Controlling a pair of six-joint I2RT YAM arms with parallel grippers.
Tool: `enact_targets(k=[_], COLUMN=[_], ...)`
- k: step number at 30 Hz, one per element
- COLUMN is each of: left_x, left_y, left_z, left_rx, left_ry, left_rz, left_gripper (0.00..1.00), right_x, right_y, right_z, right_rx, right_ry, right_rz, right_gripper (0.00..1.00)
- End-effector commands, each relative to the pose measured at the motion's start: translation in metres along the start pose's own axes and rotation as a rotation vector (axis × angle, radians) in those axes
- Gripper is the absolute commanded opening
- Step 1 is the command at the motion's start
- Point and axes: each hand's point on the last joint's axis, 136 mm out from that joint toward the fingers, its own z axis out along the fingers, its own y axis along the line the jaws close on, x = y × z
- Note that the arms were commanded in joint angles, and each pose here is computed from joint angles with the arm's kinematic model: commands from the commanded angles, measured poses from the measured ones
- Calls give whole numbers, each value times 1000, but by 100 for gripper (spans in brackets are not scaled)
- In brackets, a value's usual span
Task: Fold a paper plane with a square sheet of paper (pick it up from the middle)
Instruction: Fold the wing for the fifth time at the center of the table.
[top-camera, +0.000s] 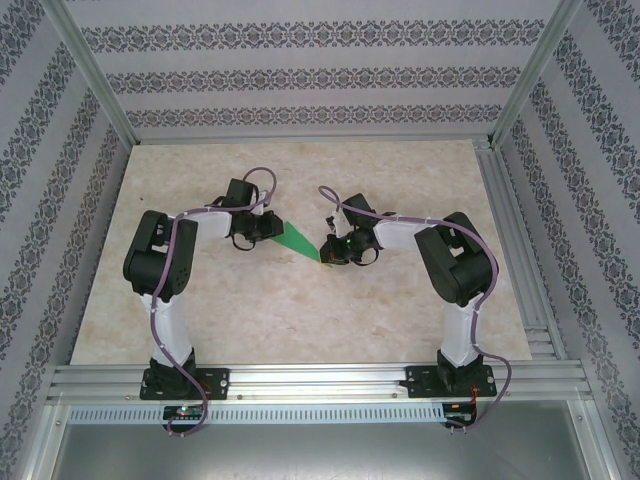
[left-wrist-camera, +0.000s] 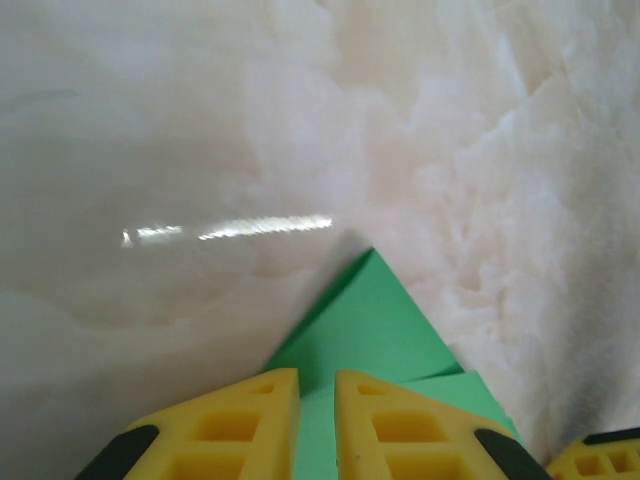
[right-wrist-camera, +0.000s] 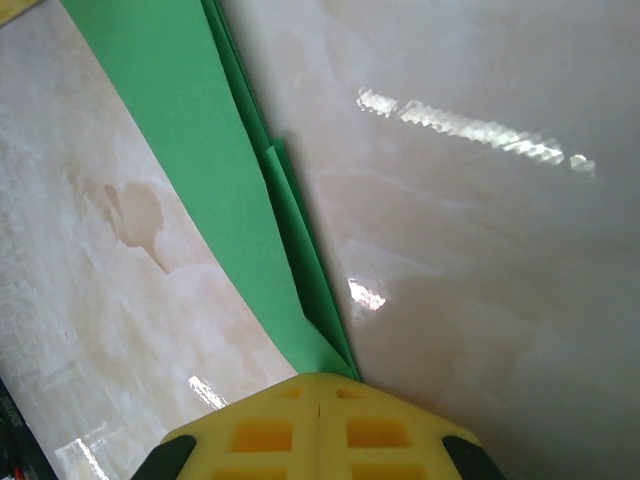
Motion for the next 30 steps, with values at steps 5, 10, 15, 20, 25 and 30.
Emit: enact_targets(k=[5,10,15,20,25,30], left_x=[-22,-36,-41,-33,-4,36], left_y=[48,45,28,9,-29,-73], left_z=[-8,-23,-45,-68,-68,-35], left_rx=[-148,-151,-123,-73,12,81], left_ry=[-43,-79,-130,-194,-184,-100], left_rz=[-17,-15,-18,-43,-35,-5], left_gripper=[19,19,20,22,23,22], right_x=[53,51,48,47,48,48], right_y=[-77,-76,-72,-72,-73,-73], right_z=[16,16,15,15,15,16], right_rx=[258,254,240,240,245,245], right_ry=[145,140,130,131,134,135], right_rz=[108,106,103,103,106,104], right_gripper=[1,1,1,2,2,2])
